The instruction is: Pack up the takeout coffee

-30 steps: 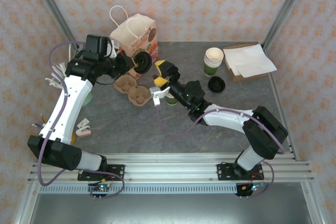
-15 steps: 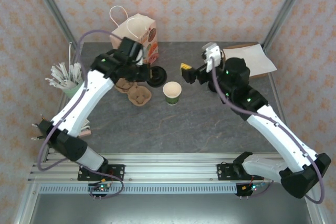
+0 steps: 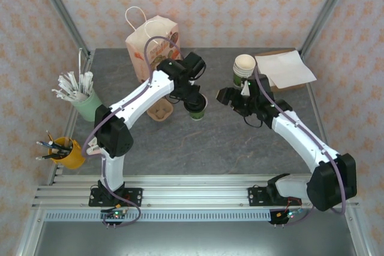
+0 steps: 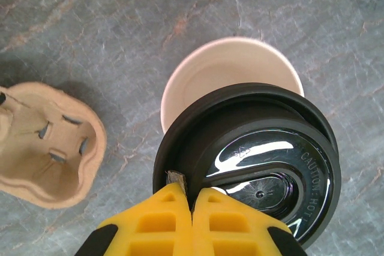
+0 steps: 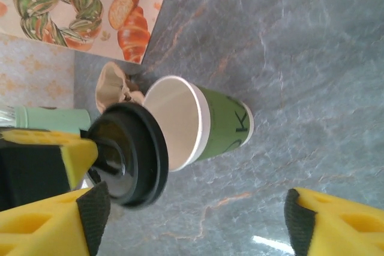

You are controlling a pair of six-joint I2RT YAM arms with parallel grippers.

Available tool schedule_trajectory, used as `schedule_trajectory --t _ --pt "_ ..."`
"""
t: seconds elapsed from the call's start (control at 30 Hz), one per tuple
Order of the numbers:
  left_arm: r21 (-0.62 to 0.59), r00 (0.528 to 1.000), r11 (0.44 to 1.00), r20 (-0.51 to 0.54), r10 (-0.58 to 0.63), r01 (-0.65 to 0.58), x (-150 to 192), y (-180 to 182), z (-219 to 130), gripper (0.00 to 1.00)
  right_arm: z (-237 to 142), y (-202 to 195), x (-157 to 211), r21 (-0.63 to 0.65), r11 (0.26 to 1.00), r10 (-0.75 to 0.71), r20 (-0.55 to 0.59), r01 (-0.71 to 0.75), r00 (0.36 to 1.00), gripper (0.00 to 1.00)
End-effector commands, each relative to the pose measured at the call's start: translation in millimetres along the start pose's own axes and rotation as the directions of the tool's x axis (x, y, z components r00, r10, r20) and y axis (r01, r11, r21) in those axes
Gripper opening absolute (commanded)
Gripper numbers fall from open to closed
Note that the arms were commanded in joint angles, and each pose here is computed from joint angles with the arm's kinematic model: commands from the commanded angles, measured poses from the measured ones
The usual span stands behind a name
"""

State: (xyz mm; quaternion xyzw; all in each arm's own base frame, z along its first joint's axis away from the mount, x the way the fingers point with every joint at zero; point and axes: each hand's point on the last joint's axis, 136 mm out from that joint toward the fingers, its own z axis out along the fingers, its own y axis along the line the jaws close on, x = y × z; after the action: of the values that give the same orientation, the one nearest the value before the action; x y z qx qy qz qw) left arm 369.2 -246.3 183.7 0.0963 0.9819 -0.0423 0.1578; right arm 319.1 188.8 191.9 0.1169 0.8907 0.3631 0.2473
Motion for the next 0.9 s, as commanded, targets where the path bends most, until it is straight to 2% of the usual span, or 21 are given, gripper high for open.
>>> schedule_trajectory --t 0.0,0.2,0.3,0.63,0.87 --pt "-0.049 1.000 0.999 0.024 0.003 -0.002 -8.8 9.0 -3.7 0.00 13.7 11.0 -3.5 -0.113 0.992 0.060 0.009 -0.058 0.998 0.72" --pt "-0.013 0.999 1.000 0.041 -0.021 0.022 -19.1 6.7 7.6 0.00 37.3 19.5 1.3 -0.243 0.967 0.065 -0.034 -0.072 0.997 0.70" --pt "0.006 0.999 1.000 0.027 -0.027 0.027 -19.0 5.2 11.7 0.00 50.3 10.2 1.8 -0.229 0.967 0.103 -0.043 -0.110 0.994 0.65" --pt "0.069 1.000 0.997 0.008 -0.029 0.028 -18.7 2.2 28.6 0.00 70.7 8.6 3.2 -0.259 0.959 0.101 -0.082 -0.119 0.992 0.59" --pt "0.050 1.000 0.998 -0.012 -0.029 0.029 -17.0 4.3 37.4 0.00 81.5 6.2 5.0 -0.268 0.954 0.109 -0.106 -0.134 0.988 0.53"
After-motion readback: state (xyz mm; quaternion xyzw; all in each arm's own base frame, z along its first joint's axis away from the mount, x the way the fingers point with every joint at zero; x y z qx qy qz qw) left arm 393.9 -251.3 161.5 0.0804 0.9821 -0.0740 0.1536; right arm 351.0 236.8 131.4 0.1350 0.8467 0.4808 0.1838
